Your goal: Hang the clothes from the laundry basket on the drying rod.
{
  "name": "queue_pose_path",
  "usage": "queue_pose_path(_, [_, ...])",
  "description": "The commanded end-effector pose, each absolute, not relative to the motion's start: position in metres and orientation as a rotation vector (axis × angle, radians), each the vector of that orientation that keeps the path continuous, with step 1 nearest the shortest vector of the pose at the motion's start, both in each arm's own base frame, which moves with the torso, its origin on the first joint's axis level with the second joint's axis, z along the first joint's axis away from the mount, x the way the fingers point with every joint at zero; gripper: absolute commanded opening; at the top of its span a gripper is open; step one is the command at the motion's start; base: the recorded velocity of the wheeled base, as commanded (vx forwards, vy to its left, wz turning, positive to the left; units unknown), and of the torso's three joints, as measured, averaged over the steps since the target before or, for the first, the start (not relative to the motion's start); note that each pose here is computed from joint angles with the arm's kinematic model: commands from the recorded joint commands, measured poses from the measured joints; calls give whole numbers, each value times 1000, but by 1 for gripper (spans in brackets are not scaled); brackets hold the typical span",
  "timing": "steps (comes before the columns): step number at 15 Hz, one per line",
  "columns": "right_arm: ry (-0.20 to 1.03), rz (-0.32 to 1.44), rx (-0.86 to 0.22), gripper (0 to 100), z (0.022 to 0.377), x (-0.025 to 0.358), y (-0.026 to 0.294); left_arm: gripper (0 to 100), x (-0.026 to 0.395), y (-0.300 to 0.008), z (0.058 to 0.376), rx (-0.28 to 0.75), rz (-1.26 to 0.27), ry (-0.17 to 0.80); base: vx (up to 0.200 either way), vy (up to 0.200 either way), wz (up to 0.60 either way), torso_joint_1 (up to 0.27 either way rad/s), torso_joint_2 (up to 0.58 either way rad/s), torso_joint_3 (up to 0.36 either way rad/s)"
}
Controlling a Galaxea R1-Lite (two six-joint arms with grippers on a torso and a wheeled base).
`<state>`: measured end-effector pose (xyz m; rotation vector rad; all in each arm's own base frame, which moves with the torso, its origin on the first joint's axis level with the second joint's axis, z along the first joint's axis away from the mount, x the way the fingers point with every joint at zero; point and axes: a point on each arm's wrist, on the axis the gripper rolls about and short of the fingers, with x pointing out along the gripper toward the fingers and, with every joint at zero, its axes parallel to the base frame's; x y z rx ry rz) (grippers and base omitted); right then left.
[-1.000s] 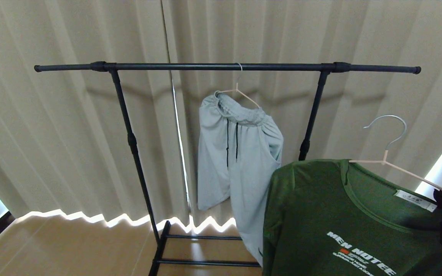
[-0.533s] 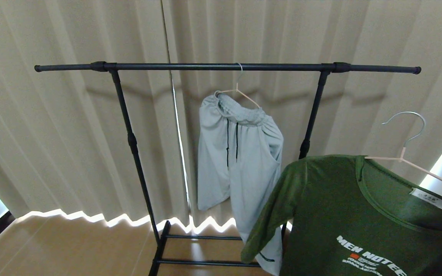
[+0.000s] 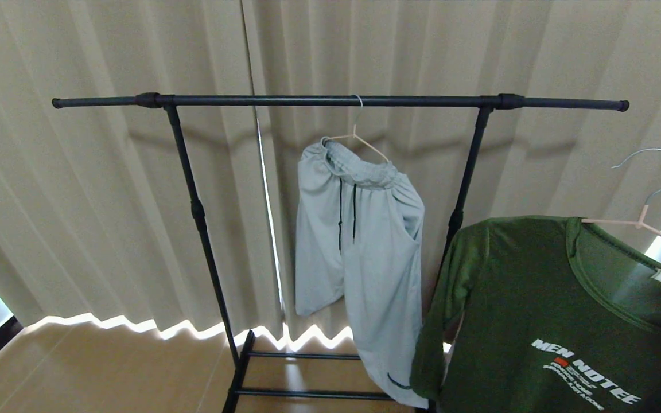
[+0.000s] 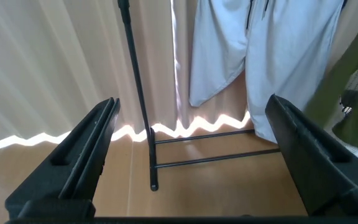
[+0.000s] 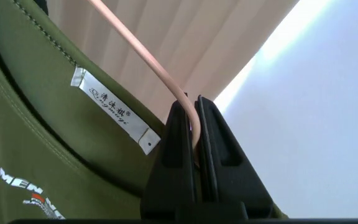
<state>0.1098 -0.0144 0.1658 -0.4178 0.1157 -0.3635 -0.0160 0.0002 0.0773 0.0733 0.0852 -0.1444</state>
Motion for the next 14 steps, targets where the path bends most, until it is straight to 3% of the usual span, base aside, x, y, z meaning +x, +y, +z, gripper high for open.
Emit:
queue_pose_path(1, [97, -362, -413, 0, 170, 110, -14, 100, -16, 0, 77, 73, -148, 91, 200, 0, 0, -2, -2, 12])
queue_pose_path(14, [81, -334, -409, 0, 171, 109, -11, 100, -16, 0, 77, 71, -166, 88, 200, 0, 0, 4, 2, 1])
